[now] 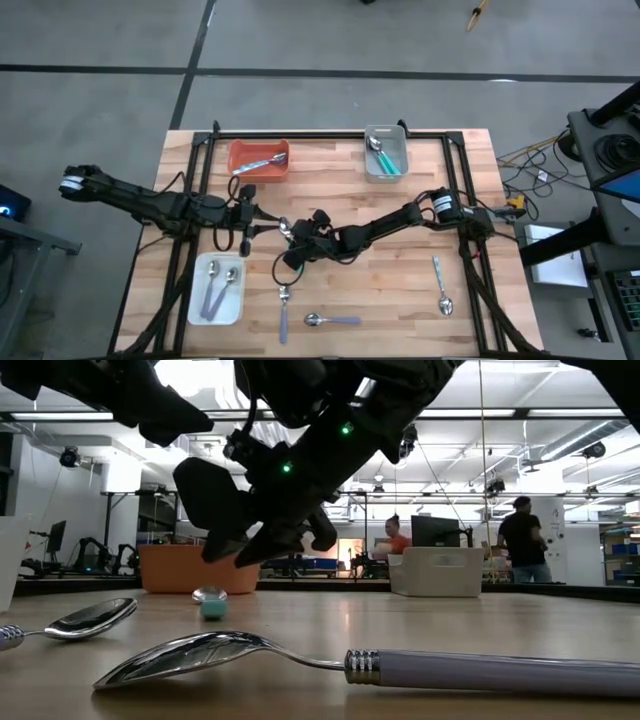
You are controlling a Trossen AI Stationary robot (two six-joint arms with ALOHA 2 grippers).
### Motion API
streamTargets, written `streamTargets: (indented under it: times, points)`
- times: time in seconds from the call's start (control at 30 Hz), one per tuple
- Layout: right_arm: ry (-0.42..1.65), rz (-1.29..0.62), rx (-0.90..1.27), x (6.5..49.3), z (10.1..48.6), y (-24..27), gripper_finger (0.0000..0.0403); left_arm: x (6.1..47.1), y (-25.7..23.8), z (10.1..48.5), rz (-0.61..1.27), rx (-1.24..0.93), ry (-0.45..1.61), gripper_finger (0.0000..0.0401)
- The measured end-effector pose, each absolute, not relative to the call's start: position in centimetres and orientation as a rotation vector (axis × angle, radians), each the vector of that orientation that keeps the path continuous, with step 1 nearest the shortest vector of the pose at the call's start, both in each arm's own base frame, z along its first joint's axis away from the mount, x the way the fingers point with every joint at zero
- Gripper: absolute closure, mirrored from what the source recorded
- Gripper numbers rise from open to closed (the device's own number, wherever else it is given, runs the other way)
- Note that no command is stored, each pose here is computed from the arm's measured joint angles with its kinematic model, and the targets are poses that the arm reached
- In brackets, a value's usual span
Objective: Sort silverware by color (type)
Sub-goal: Put the light blue spoon into the gray bin
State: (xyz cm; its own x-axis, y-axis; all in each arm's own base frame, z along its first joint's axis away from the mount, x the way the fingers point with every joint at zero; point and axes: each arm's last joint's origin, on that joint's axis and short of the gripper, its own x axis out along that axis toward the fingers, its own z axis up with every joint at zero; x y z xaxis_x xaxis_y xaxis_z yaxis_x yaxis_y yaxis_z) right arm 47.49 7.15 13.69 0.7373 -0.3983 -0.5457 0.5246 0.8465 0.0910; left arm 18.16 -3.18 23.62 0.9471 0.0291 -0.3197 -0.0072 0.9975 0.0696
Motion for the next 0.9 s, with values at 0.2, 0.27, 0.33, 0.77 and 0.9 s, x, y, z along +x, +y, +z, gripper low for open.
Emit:
streamTargets:
  times: [0.2,0.27,0.33,0.77,0.9]
  points:
    - [0.547,-0.515,0.242,47.4,13.2,7.1,0.0195,18.2,-3.2,23.6,0.018,0.067,0.324,0.0338]
    - [0.548,-0.514,0.238,47.6,12.4,7.1,0.0195,18.2,-3.2,23.7,0.018,0.067,0.321,0.0338]
    - [0.553,-0.509,0.223,47.8,11.0,7.2,0.0195,18.2,-3.2,23.7,0.019,0.065,0.317,0.0338]
    - [0.559,-0.541,0.241,48.6,8.7,6.4,0.0195,18.3,-3.2,24.1,0.018,0.061,0.285,0.0338]
    - [0.570,-0.545,0.232,48.6,8.2,6.2,0.0196,18.4,-3.2,24.4,0.019,0.057,0.275,0.0338]
